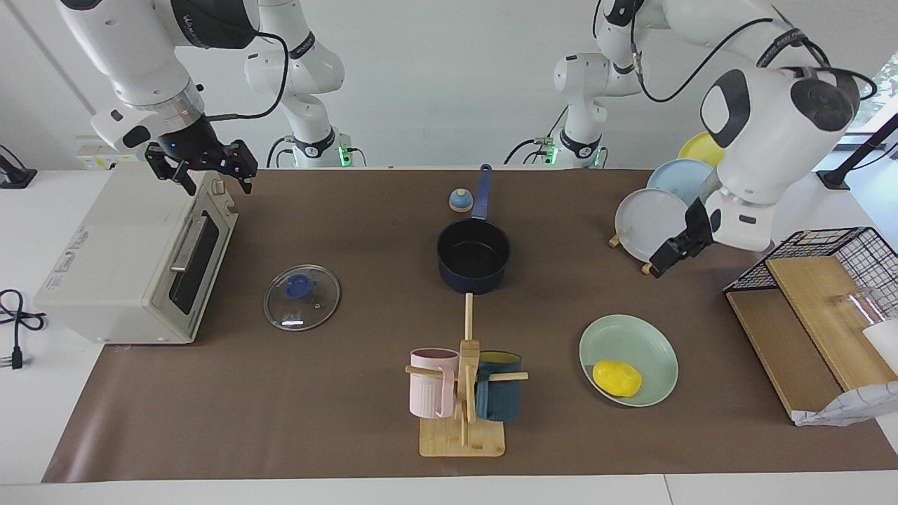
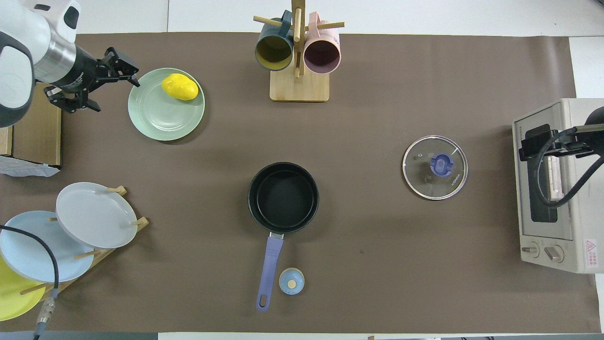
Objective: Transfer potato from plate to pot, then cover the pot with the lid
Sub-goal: 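Reach the left gripper to the yellow potato while the right gripper reaches the lid, then grasp the potato with the left gripper while the right gripper grasps the lid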
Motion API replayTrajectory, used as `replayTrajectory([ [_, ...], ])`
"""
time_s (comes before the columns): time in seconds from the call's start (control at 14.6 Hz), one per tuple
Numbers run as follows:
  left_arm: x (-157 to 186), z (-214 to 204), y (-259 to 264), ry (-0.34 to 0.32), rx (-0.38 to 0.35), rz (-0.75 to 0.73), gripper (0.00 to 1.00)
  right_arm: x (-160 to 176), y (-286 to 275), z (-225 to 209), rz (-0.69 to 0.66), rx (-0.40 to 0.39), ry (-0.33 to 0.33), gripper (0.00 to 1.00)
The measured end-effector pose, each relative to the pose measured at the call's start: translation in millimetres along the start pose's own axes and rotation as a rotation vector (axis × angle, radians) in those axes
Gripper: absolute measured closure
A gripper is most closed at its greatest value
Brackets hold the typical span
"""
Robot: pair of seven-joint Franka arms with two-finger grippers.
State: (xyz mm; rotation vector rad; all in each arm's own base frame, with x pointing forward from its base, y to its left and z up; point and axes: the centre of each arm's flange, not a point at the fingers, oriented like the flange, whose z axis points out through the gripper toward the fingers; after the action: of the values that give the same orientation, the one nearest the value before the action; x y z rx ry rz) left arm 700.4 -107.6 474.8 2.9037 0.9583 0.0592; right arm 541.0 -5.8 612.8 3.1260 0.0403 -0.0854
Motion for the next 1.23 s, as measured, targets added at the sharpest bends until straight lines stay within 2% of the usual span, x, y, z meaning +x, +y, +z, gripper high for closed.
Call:
replayTrajectory([
  [0.27,9.8,66.5,44.0,0.038,-0.053,-0.242,0.00,-0.6,-13.6,0.7,-0.025,-0.001,-0.008,0.00],
  [0.41,7.3,90.5,60.1,0.056,-0.076,-0.304,0.00,-0.8,-23.4,4.4,-0.042,-0.001,-0.014,0.00],
  [0.55,2.4,107.1,68.4,0.067,-0.079,-0.315,0.00,4.7,-48.3,15.9,-0.085,0.003,0.036,0.00],
  [0.75,-3.6,125.1,70.5,0.106,-0.059,-0.324,0.00,11.5,-84.5,53.0,-0.147,0.009,0.084,0.00],
  [0.89,-4.8,141.7,64.9,0.132,-0.051,-0.325,0.00,24.0,-98.0,83.7,-0.179,0.011,0.085,0.00],
  [1.23,-1.9,154.7,51.8,0.139,-0.037,-0.350,0.00,65.2,-94.0,175.1,-0.284,0.015,0.082,0.00],
])
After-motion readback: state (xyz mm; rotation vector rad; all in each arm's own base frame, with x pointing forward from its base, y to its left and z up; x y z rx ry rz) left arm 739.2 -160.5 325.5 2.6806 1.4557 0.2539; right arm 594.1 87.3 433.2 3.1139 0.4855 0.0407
